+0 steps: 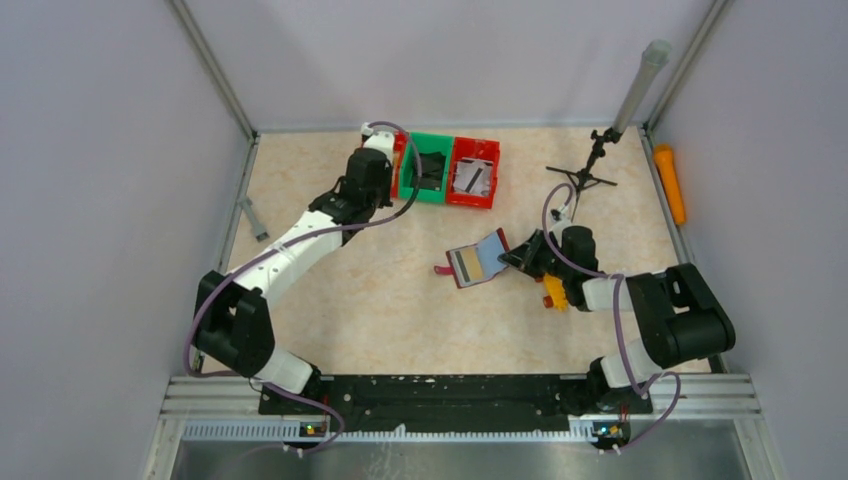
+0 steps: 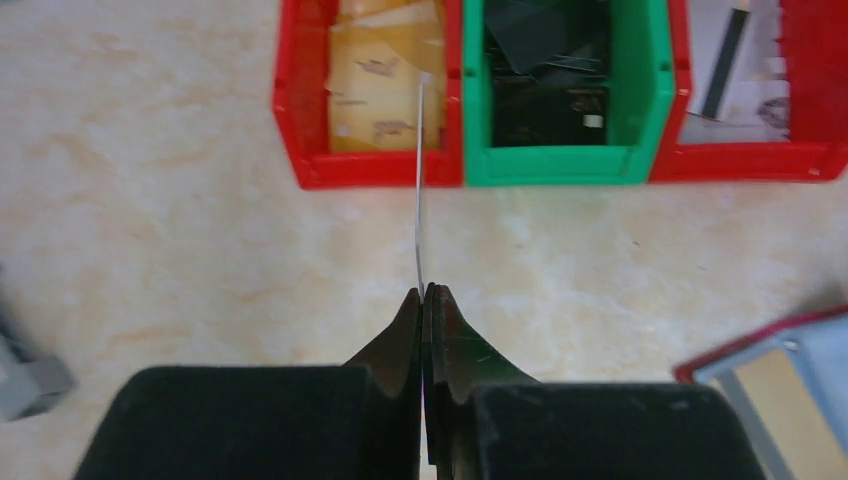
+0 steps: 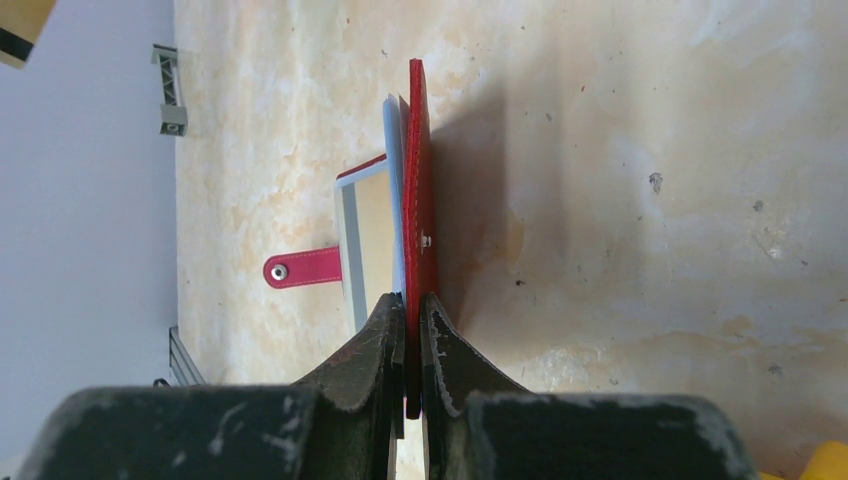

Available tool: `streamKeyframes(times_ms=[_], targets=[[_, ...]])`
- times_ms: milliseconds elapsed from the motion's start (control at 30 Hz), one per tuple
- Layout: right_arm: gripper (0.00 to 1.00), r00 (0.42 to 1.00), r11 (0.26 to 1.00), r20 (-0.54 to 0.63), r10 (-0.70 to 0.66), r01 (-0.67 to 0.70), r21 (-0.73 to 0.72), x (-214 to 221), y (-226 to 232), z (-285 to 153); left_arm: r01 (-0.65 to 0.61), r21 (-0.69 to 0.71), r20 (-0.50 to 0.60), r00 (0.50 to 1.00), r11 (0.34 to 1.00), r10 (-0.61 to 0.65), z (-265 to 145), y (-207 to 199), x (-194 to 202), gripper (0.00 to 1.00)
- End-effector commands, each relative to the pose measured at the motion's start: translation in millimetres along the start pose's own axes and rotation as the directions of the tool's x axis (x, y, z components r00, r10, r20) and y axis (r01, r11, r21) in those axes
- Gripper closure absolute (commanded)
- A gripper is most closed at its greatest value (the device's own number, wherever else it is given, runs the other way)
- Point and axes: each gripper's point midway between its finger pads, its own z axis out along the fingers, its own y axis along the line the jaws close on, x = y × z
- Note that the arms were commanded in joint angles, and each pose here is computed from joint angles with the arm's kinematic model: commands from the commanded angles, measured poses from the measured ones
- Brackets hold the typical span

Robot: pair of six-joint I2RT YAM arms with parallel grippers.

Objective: Take the credit cards out of the card holder
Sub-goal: Place the credit card in the storage box.

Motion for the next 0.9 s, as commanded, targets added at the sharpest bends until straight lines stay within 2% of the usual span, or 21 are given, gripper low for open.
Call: streamKeyframes(times_ms=[0, 33, 100, 133, 167, 200, 267, 367, 433, 533, 700, 800, 867], targets=[[1.0, 0.995, 0.995, 0.081, -0.056, 0.062, -0.075, -23.8, 21.2, -2.6, -0.358, -0.185, 0.111, 0.918, 0.915, 0.381, 3.5, 33.7, -51.3, 1.0], [1.0, 0.995, 0.995, 0.081, -0.056, 0.062, -0.078, -23.7, 22.0, -2.7, -0.443, -0.175, 0.116, 0.878, 0.879, 0.465, 8.0, 31.1, -54.4, 1.0], [1.0, 0.995, 0.994, 0.08, -0.057, 0.064, -0.083, -23.6, 23.0, -2.9, -0.654, -0.135, 0.117, 0.735, 0.744, 0.668, 18.7, 23.6, -56.5, 1.0], [1.0, 0.995, 0.994, 0.081, -0.057, 0.064, -0.088, -23.4, 24.0, -3.1, -0.715, -0.129, 0.112, 0.678, 0.687, 0.726, 24.9, 22.7, -57.2, 1.0], [1.0, 0.995, 0.994, 0.083, -0.058, 0.065, -0.091, -23.7, 24.5, -3.5, -0.749, -0.128, 0.095, 0.643, 0.65, 0.76, 32.4, 24.6, -59.1, 1.0], [1.0, 0.995, 0.993, 0.083, -0.057, 0.065, -0.095, -23.3, 25.3, -3.6, -0.755, -0.141, 0.094, 0.633, 0.64, 0.768, 36.8, 26.6, -74.0, 1.0], [1.0, 0.995, 0.993, 0.084, -0.06, 0.069, -0.099, -23.2, 25.9, -4.2, -0.788, -0.125, 0.038, 0.603, 0.602, 0.797, 56.7, 33.1, -77.9, 1.0], [1.0, 0.994, 0.993, 0.086, -0.06, 0.069, -0.1, -23.5, 25.9, -4.6, -0.863, -0.125, -0.039, 0.497, 0.489, 0.867, 80.1, 42.4, -79.3, 1.0], [1.0, 0.994, 0.992, 0.088, -0.059, 0.068, -0.106, -23.4, 27.3, -5.0, -0.884, -0.137, -0.074, 0.459, 0.447, 0.885, 93.7, 49.1, -82.4, 1.0], [1.0, 0.995, 0.992, 0.084, -0.05, 0.059, -0.113, -22.2, 27.9, -4.7, -0.898, -0.076, -0.08, 0.438, 0.433, 0.895, 108.0, 58.6, -80.4, 1.0], [1.0, 0.997, 0.989, 0.067, -0.024, 0.033, -0.142, -19.3, 31.0, -3.0, -0.943, 0.019, -0.071, 0.33, 0.333, 0.941, 127.5, 62.2, -64.8, 1.0], [1.0, 0.998, 0.989, 0.059, -0.013, 0.022, -0.147, -17.7, 29.9, -1.1, -0.949, 0.046, -0.021, 0.312, 0.312, 0.95, 139.1, 58.0, -62.0, 1.0], [1.0, 0.999, 0.988, 0.052, -0.005, 0.013, -0.152, -16.1, 30.0, -0.4, -0.958, 0.071, -0.009, 0.279, 0.279, 0.96, 148.1, 56.9, -58.9, 1.0]])
